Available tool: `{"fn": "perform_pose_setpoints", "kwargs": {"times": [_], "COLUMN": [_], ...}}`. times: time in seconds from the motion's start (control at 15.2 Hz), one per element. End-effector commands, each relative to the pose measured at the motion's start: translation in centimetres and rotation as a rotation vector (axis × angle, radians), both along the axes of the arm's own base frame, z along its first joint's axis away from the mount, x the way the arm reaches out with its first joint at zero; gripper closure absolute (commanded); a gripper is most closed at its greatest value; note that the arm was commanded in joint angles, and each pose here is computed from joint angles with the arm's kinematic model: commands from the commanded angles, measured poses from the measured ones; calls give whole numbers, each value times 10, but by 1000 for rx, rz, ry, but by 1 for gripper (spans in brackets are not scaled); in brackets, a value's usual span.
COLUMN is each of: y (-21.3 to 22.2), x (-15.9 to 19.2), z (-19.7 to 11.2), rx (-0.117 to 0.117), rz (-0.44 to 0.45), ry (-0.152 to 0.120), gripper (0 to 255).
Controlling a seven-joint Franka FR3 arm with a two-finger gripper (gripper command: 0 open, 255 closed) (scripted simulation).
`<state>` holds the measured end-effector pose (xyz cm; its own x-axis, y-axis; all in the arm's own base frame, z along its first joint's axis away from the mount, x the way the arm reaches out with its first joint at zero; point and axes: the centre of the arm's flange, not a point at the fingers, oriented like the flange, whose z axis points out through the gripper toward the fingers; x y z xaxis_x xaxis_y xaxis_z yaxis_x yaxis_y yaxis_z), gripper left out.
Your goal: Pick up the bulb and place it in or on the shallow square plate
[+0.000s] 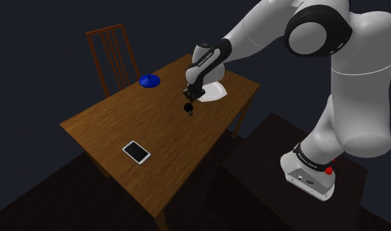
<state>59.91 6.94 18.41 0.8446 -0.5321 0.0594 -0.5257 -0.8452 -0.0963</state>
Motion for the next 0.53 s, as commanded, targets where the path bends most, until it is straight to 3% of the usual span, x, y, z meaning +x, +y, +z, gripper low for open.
{"fn": "perform_pose_setpoints", "kwargs": {"times": [0.0,0.13,0.2,0.46], "y": [-25,-24,-24,-37], "x": [8,8,8,43], "z": [-2,0,0,-52], "rx": [0,-1,-1,117], "rz": [1,0,0,3], "ry": [0,0,0,139], "gripper": [255,255,0,0]}}
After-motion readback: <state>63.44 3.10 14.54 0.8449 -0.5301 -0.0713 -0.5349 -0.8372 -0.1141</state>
